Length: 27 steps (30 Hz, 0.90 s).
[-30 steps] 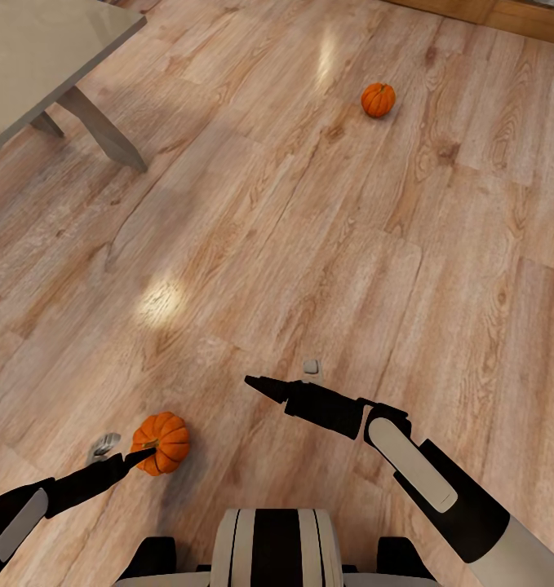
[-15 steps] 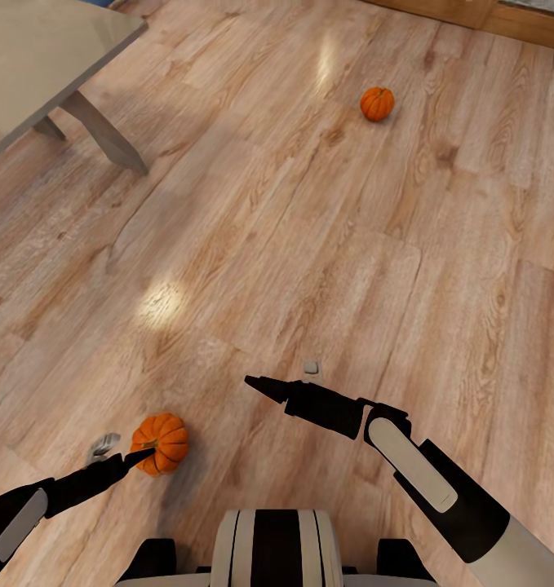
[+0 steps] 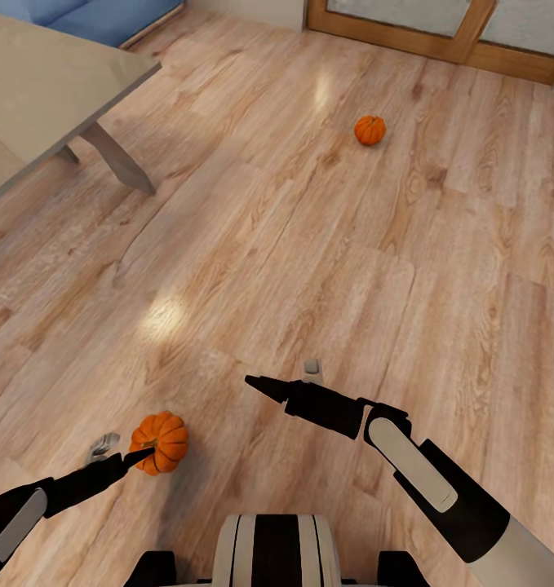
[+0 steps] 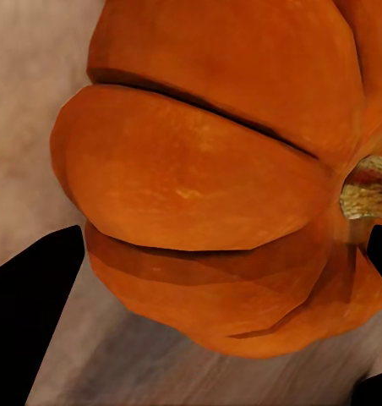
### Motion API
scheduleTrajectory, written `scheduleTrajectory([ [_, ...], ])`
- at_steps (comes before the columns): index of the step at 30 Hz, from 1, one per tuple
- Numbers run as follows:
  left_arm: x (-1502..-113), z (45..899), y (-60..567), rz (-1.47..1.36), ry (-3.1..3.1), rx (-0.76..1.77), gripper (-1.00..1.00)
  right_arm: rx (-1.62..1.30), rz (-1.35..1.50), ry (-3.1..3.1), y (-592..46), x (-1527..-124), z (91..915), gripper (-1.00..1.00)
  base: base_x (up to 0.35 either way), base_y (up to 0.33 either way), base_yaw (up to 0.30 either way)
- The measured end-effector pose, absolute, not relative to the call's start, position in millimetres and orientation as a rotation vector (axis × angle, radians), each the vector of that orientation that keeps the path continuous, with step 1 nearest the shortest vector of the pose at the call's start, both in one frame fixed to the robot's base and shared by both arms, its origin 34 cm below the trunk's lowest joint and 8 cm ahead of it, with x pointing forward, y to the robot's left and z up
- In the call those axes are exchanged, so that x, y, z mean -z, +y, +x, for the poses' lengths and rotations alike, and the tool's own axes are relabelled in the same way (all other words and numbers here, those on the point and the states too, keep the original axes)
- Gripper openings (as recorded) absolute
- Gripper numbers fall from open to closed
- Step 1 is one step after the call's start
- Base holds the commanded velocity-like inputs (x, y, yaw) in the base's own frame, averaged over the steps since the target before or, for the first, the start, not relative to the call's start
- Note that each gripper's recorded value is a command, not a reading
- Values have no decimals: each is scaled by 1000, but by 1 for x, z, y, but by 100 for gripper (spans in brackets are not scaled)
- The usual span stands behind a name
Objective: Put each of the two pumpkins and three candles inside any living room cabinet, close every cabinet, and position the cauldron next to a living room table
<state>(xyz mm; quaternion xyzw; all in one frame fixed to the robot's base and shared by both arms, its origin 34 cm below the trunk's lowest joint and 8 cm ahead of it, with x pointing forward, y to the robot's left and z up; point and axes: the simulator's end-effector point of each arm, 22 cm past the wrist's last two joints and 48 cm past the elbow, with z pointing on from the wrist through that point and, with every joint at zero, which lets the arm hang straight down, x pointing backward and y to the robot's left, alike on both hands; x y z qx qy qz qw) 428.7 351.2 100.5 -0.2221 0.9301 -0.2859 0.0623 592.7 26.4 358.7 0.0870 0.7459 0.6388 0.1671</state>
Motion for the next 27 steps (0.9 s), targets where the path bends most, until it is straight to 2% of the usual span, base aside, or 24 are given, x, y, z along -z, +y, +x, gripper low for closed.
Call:
scheduleTrajectory([
  [18,-157,467,324,-725,2820,1064,-100,-1690,283,2115,3,-360,615,100,0,0,0],
  [27,-179,479,318,-695,2816,1098,-100,-1430,331,2273,-21,-338,631,100,0,0,0],
])
